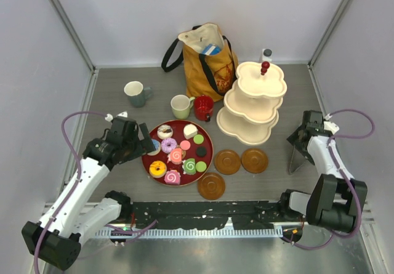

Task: Serve the afternoon tea

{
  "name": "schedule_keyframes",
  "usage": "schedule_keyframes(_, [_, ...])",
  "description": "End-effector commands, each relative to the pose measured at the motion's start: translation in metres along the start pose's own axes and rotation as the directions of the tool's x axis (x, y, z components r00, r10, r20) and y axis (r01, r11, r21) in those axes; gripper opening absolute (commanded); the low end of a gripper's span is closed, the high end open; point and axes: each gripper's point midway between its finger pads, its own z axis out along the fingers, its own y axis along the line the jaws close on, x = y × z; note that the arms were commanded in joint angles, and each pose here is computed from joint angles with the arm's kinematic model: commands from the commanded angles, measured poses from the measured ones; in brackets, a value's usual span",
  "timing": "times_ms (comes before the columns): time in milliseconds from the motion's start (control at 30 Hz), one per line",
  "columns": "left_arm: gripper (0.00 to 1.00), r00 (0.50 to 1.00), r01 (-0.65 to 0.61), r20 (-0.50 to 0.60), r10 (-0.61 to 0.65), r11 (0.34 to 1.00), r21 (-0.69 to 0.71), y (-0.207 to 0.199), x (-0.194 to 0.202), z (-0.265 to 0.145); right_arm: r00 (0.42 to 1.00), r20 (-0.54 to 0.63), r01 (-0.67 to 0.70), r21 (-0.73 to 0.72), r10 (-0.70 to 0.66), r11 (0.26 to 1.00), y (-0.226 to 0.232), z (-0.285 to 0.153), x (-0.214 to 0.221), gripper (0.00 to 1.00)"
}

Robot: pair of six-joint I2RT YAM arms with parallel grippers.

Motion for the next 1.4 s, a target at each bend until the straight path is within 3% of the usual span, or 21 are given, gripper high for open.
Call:
schedule_keyframes(0, [1.0,0.998,-0.018,0.066,0.015,0.999,0.036,-0.011,-0.022,-0.012,0.994,0.097,-0.059,-0.003,0.059,0.998,-0.009,-0.021,-0.029,0.95])
schedule_keyframes(267, [1.0,0.999,-0.037,0.038,0.038,0.999,-0.037,-0.005,-0.027,-0.017,0.999,0.019,-0.048,-0.052,0.049,0.997,-0.005,-0.012,-0.015,0.95])
schedule_keyframes(600, [1.0,0.998,0.017,0.054,-0.018,1.0,0.025,-0.013,-0.024,-0.021,0.997,-0.076,-0.031,-0.093,0.024,0.995,0.002,0.004,0.004,0.95])
schedule_keyframes(1033, [1.0,0.997,0.009,0.08,-0.012,1.0,0.027,-0.01,-0.025,-0.017,0.997,-0.037,-0.08,-0.252,0.073,0.964,0.028,0.012,0.005,0.95])
schedule_keyframes(1367, [1.0,0.995,-0.006,0.098,0.003,0.999,0.035,-0.016,-0.032,-0.006,0.998,-0.03,-0.053,-0.162,0.048,0.985,0.016,0.019,-0.002,0.95])
